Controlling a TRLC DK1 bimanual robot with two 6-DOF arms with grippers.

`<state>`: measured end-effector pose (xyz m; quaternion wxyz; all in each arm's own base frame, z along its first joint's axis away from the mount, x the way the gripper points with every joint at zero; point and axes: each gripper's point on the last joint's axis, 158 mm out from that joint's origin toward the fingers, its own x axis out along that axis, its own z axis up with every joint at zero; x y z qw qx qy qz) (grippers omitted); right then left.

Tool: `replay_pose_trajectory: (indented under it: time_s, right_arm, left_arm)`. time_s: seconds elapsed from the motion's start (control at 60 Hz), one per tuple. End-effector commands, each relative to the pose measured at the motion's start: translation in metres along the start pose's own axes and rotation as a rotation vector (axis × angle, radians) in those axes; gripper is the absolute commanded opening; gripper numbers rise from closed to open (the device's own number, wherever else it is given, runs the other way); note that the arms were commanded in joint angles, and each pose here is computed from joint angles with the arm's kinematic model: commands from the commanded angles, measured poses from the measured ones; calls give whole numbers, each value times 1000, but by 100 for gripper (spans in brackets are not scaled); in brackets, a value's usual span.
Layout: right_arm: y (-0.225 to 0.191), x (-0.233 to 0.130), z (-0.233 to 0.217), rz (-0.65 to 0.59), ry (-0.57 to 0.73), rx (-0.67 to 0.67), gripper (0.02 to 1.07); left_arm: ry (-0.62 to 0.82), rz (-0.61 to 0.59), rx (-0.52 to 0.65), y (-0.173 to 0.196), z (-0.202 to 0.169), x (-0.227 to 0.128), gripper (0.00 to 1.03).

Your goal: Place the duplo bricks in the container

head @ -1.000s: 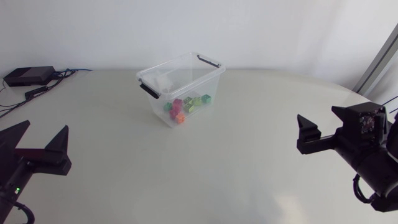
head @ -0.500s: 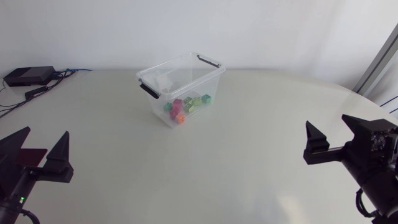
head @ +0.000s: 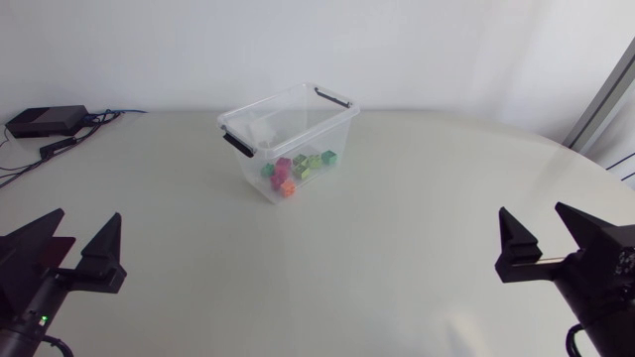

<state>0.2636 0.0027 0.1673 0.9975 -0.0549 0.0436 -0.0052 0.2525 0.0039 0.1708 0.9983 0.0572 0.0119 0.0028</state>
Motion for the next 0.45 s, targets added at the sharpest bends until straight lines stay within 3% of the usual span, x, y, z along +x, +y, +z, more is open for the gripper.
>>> replay_pose_trajectory:
  time_s: [0.0, 0.433]
  right_arm:
    - [-1, -2, -12, -3, 7, 45, 102]
    - [-3, -8, -19, 4, -30, 110, 102]
  left_arm:
    - [22, -6, -46, -3, -13, 1, 100]
    - [36, -26, -115, -9, -20, 2, 100]
